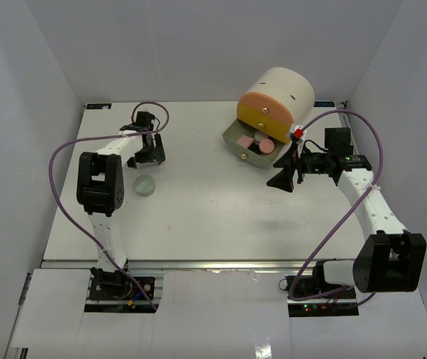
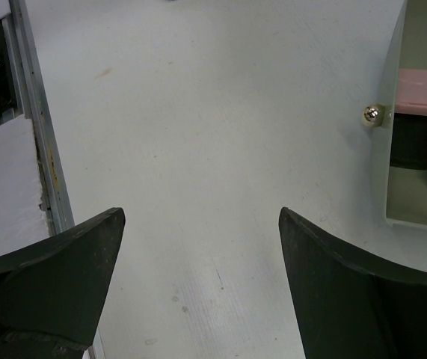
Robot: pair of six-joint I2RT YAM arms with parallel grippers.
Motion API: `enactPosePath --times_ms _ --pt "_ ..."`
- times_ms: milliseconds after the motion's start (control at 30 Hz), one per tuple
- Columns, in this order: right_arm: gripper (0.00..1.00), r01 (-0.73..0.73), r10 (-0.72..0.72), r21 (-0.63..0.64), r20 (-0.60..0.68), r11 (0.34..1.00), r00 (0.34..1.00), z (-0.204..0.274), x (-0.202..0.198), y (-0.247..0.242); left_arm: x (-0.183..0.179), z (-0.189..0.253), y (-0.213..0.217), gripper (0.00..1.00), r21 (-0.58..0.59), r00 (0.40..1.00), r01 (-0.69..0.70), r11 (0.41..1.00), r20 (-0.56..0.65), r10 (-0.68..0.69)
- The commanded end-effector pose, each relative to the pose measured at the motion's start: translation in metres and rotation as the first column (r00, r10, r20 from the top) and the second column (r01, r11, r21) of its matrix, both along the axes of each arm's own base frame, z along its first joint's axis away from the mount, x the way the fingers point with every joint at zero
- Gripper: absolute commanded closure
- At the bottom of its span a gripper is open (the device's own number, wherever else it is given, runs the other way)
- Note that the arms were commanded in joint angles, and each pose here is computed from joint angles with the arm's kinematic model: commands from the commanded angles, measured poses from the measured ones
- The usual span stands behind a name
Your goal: Organize the makeup
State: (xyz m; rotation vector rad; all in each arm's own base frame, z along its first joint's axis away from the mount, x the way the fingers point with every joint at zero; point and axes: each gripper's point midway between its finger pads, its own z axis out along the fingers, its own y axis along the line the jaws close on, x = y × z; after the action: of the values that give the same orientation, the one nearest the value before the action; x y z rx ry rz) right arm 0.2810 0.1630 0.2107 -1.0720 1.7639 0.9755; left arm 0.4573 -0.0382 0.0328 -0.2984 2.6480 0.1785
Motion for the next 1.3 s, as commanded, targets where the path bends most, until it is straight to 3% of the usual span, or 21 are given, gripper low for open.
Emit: enactPosePath --times_ms 0,200,667,767,867,967,1067,1167,1267 --pt "0.10 -0.008 0.008 0.018 0.021 1.000 1.000 0.004 0.000 0.001 -0.015 0.044 0.015 0.02 0.065 0.995 -0.055 0.996 0.083 0.049" --pt "0.10 -0.015 0.014 0.025 0.028 1.000 0.999 0.007 -0.002 0.001 -0.068 0.029 0.022 0.02 0.067 0.989 -0.149 0.987 0.014 0.148" --pt "0.10 -0.021 0.020 0.033 0.038 0.999 0.999 0.011 -0.005 0.002 -0.105 -0.004 -0.018 0.02 -0.089 0.991 -0.085 0.992 -0.112 0.075" --pt "0.10 -0.024 0.023 0.036 0.039 0.999 0.999 0.012 -0.006 0.003 -0.112 -0.006 -0.017 0.11 -0.085 0.990 -0.096 0.992 -0.113 0.086" --pt "0.10 -0.025 0.023 0.036 0.042 0.999 0.999 0.012 -0.006 0.002 -0.110 -0.001 -0.019 0.28 -0.100 0.992 -0.094 0.991 -0.097 0.084" --pt "0.10 -0.025 0.023 0.035 0.044 0.999 0.999 0.013 -0.006 0.002 -0.105 0.009 -0.036 0.46 -0.187 0.997 -0.052 0.981 -0.073 0.039" --pt "0.10 -0.022 0.020 0.032 0.044 0.999 0.999 0.013 -0.006 0.002 -0.092 0.031 -0.070 0.58 -0.306 0.998 0.056 0.950 0.004 -0.057" --pt "0.10 -0.018 0.017 0.028 0.048 0.999 0.999 0.012 -0.005 0.002 -0.085 0.067 -0.127 0.68 -0.412 0.967 0.250 0.876 0.142 -0.210" --pt "0.10 -0.014 0.013 0.025 0.048 1.000 0.999 0.012 -0.004 0.001 -0.070 0.103 -0.179 0.71 -0.440 0.917 0.390 0.809 0.266 -0.298"
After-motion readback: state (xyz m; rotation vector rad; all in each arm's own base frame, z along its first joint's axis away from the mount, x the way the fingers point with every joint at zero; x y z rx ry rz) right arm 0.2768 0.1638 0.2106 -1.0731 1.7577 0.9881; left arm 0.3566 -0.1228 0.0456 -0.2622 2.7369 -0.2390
